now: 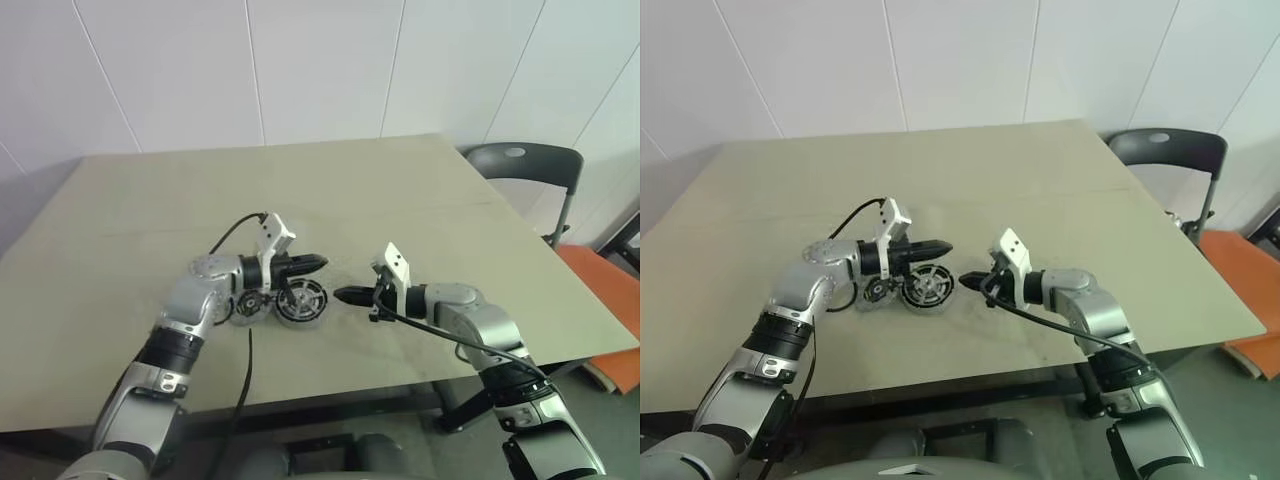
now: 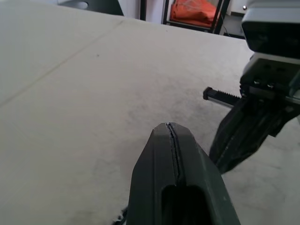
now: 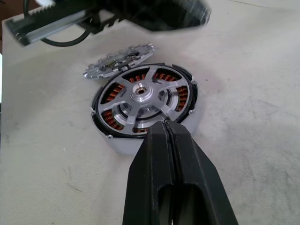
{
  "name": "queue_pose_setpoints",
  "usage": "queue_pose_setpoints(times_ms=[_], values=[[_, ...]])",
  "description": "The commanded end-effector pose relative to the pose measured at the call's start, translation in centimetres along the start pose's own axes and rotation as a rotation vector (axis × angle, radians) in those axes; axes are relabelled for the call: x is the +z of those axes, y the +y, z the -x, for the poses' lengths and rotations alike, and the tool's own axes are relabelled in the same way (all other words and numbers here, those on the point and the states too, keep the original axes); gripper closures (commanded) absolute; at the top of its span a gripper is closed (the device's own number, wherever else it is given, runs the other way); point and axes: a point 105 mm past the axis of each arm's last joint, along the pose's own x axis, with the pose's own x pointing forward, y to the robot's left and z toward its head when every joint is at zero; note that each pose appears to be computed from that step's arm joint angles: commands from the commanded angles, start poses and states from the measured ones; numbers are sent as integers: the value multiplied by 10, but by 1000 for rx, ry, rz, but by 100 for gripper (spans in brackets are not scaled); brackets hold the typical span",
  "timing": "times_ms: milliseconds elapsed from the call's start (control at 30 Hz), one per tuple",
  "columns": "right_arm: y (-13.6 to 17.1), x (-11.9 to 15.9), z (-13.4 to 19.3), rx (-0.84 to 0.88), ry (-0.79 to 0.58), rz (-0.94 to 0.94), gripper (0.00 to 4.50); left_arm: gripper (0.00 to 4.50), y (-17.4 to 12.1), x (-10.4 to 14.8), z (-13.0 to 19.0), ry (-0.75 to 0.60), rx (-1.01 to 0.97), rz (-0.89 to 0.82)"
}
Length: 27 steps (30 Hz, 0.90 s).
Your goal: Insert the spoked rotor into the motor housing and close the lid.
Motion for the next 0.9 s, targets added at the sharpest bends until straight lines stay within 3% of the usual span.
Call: queue_pose_setpoints(times_ms=[33,233,300,333,500,633,900], values=[[0,14,2,6,-27,51,450,448,-1,-10,1,80,10,-15],[-1,14,2,3,-26,53,450,448,8,-57,15,355,81,13],[-1,15,1,2,-26,55,450,448,12,-59,16,353,108,17],[-2,15,1,1,-26,56,450,448,13,-55,15,328,117,19],[-3,17,-2,2,-27,61,450,448,16,20,4,-65,127,59],[-4,16,-3,9,-26,61,450,448,5,49,11,-220,40,88],[-4,15,-3,15,-20,62,450,448,-6,35,29,-205,23,120]])
